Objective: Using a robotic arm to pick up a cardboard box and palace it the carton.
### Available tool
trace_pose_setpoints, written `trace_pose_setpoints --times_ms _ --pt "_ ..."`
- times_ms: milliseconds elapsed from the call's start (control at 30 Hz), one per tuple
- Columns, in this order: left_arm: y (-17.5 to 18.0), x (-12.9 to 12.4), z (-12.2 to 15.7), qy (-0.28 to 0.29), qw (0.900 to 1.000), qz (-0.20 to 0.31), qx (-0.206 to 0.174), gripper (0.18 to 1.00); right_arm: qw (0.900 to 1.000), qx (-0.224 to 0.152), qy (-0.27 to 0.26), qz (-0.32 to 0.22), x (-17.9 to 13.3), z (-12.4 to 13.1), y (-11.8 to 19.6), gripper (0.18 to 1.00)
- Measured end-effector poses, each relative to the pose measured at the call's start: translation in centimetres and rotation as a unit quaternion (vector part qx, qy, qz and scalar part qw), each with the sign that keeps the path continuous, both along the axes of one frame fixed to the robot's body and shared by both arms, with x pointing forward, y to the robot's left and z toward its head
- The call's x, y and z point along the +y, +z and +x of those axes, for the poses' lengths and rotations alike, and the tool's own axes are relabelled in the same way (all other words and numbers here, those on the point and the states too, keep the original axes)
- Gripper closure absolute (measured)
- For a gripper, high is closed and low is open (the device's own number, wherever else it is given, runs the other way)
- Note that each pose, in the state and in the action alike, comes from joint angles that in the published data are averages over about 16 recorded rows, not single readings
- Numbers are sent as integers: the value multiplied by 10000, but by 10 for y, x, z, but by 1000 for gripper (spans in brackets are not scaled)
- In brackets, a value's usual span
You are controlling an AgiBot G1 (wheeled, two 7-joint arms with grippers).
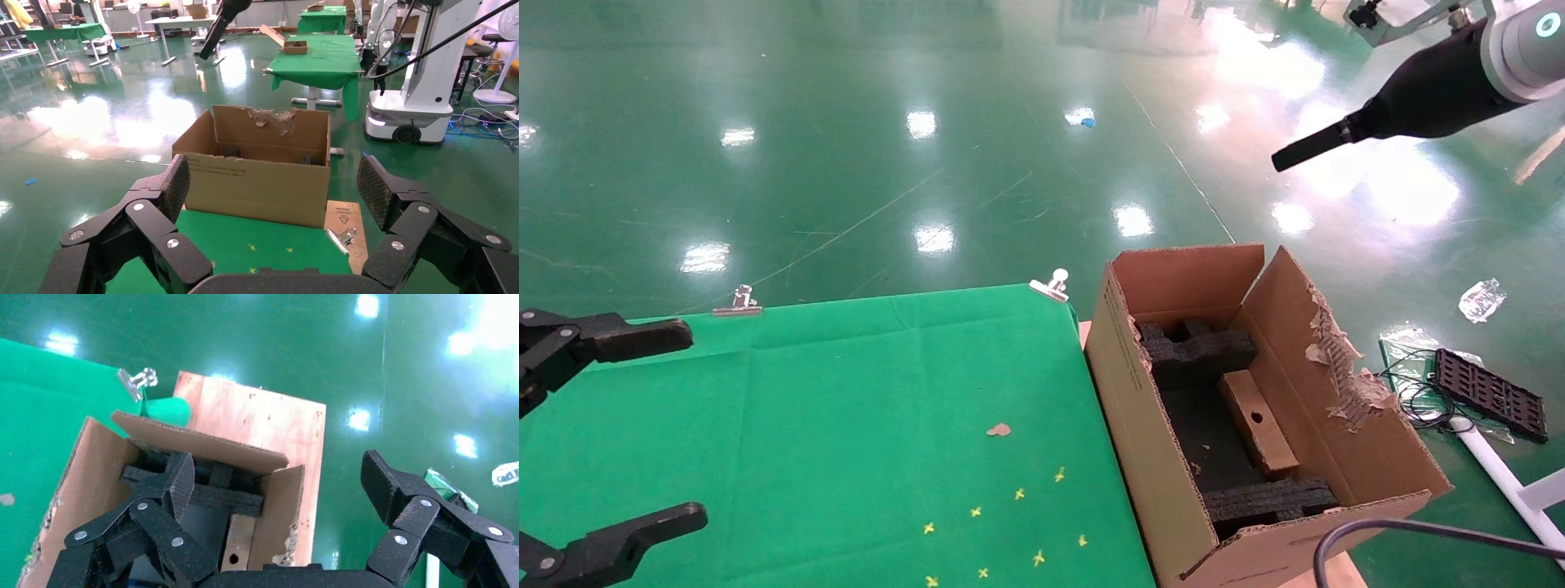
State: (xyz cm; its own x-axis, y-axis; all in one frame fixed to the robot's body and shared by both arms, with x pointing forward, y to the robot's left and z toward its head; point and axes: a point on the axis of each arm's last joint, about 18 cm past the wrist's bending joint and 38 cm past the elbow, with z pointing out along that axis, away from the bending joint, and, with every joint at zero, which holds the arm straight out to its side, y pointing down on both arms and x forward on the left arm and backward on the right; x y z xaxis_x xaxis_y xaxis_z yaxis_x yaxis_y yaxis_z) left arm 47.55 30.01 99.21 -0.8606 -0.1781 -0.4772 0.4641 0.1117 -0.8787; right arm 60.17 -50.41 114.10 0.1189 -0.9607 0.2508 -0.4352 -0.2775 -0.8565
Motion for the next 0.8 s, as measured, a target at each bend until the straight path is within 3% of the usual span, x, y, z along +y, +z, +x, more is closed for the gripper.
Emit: trace_pose_setpoints --times_ms 233,400,600,800 --pt "0 0 0 1 10000 -1 0 184 9981 37 613 25 26 18 -21 178" --pt "0 0 0 0 10000 -1 0 184 9903 116 1373 168 59 33 -50 178" --pt "0 0 0 0 10000 -1 0 184 9719 120 2319 386 99 40 -82 178" --pt "0 0 0 0 10000 -1 0 184 9470 5 3156 598 133 37 -107 178"
